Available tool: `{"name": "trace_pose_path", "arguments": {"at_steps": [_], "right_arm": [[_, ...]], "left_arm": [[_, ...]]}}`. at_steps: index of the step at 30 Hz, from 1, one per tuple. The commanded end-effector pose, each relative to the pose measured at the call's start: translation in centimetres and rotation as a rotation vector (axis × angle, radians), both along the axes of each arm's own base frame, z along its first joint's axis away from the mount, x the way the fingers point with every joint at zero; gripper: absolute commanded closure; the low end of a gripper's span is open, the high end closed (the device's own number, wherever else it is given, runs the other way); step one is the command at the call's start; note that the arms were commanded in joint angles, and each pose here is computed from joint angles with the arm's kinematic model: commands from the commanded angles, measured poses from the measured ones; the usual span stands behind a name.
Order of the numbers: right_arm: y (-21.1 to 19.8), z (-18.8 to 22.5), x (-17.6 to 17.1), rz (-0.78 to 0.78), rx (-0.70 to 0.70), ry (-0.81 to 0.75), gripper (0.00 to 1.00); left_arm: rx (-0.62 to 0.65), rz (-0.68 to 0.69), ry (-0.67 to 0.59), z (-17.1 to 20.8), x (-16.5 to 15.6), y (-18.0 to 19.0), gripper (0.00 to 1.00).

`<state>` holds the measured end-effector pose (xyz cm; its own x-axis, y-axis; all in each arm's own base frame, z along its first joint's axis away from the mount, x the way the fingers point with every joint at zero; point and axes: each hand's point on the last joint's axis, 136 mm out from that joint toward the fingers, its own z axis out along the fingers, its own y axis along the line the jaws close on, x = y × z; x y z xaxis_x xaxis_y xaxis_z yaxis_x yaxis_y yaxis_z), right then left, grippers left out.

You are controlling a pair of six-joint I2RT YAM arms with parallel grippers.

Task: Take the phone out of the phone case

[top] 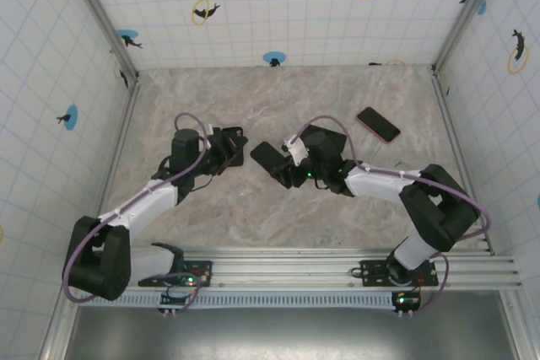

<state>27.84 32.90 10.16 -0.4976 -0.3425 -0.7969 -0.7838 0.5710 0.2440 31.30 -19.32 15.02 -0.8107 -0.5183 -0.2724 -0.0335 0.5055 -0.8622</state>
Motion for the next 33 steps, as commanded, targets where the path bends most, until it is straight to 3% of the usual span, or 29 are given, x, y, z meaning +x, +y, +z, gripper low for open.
{"name": "trace_pose_path", "arguments": {"at_steps": [1,6,11,18,23,28,33], "right_arm": [[1.0,5.8,1.1,-0.032,0.211,-0.069,0.6],[1.3,7.9,1.4,-0.045,0.294,-0.069,0.6],[1.4,9.3,1.4,-0.05,0.351,-0.065,0.6],[1.6,10.0,1.1,-0.042,0.399,-0.049,0.6],[1.8,10.1,0.9,-0.032,0.419,-0.038,0.59],[1.8,10.0,0.8,-0.034,0.419,-0.042,0.53],[1.4,10.2,0.8,-0.043,0.426,-0.048,0.37]], "left_arm": [[-0.037,0.039,-0.088,2.3,0.9,-0.9,0.12],[-0.055,-0.013,-0.124,3.6,0.9,-3.9,0.2],[-0.069,-0.067,-0.13,4.1,0.9,-6.3,0.35],[-0.083,-0.084,-0.15,5.0,0.9,-7.3,0.7],[-0.095,-0.087,-0.161,5.7,0.8,-7.4,0.86],[-0.1,-0.09,-0.176,6.4,0.8,-7.5,0.9],[-0.091,-0.1,-0.188,6.9,1.0,-7.6,0.91]]}}
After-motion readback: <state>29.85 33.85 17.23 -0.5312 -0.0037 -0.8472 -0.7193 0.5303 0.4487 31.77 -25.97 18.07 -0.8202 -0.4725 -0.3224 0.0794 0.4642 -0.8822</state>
